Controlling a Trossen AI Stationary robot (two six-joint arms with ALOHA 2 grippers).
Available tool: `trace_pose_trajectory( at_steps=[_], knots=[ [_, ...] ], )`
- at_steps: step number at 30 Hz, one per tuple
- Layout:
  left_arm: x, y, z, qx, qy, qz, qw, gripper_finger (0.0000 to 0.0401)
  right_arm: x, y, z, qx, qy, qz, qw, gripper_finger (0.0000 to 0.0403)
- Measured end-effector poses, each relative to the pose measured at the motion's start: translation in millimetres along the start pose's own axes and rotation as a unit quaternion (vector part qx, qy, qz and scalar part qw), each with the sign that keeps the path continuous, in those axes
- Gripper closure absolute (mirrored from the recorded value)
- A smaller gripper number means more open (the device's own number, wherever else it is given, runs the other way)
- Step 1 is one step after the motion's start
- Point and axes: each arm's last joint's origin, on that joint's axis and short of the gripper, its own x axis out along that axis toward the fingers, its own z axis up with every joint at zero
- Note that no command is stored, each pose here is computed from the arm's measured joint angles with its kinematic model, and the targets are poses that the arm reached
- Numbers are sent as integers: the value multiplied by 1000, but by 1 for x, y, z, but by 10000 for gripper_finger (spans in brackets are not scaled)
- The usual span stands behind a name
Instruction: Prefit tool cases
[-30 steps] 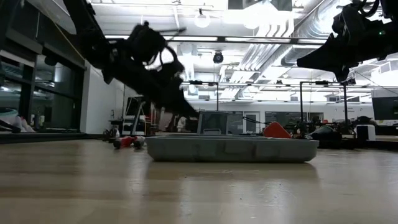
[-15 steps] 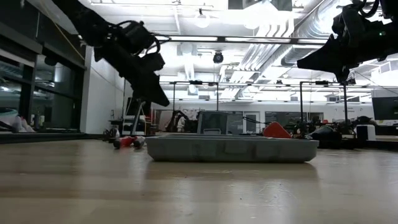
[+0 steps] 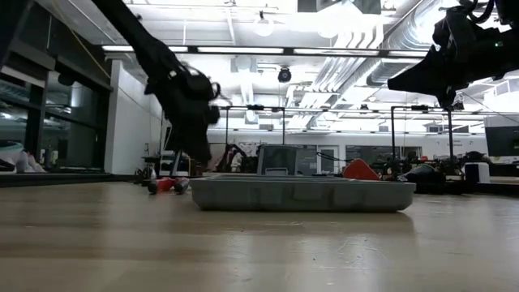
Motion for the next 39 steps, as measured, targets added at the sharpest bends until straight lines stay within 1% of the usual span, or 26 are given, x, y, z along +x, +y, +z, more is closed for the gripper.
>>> trace_pose_trajectory(
  at_steps=[2, 4, 6, 10, 14, 20, 24, 28, 30, 35, 39],
  knots=[
    [10, 6, 1, 3, 40, -8, 999, 232, 0, 0, 0, 0, 0, 1, 1000, 403],
    [14, 12, 7, 0, 62, -12, 998, 223, 0, 0, 0, 0, 0, 1, 1000, 403],
    [14, 17, 14, -2, 72, -13, 997, 217, 0, 0, 0, 0, 0, 1, 1000, 403],
    [12, 25, 22, -13, 100, -13, 995, 209, 0, 0, -1, -2, 6, -1, 1000, 403],
    [7, 27, 20, -11, 139, 4, 990, 208, 0, -1, -4, 1, 19, -5, 1000, 403],
    [6, 29, 18, -18, 145, -1, 989, 208, 0, -2, -5, -2, 22, -6, 1000, 403],
    [7, 27, 18, -17, 145, -9, 989, 208, 0, -2, -5, -2, 22, -6, 1000, 403],
    [11, 24, 17, -32, 144, -47, 988, 208, 0, -2, -5, -2, 22, -6, 1000, 403],
    [15, 24, 15, -39, 155, -55, 986, 208, 0, -2, -5, -2, 22, -6, 1000, 403],
    [25, 25, 8, -49, 190, -52, 979, 208, 0, -2, -5, -2, 22, -6, 1000, 403],
    [27, 26, 7, -52, 198, -51, 977, 208, 0, -2, -5, -3, 23, -6, 1000, 403]
  ],
)
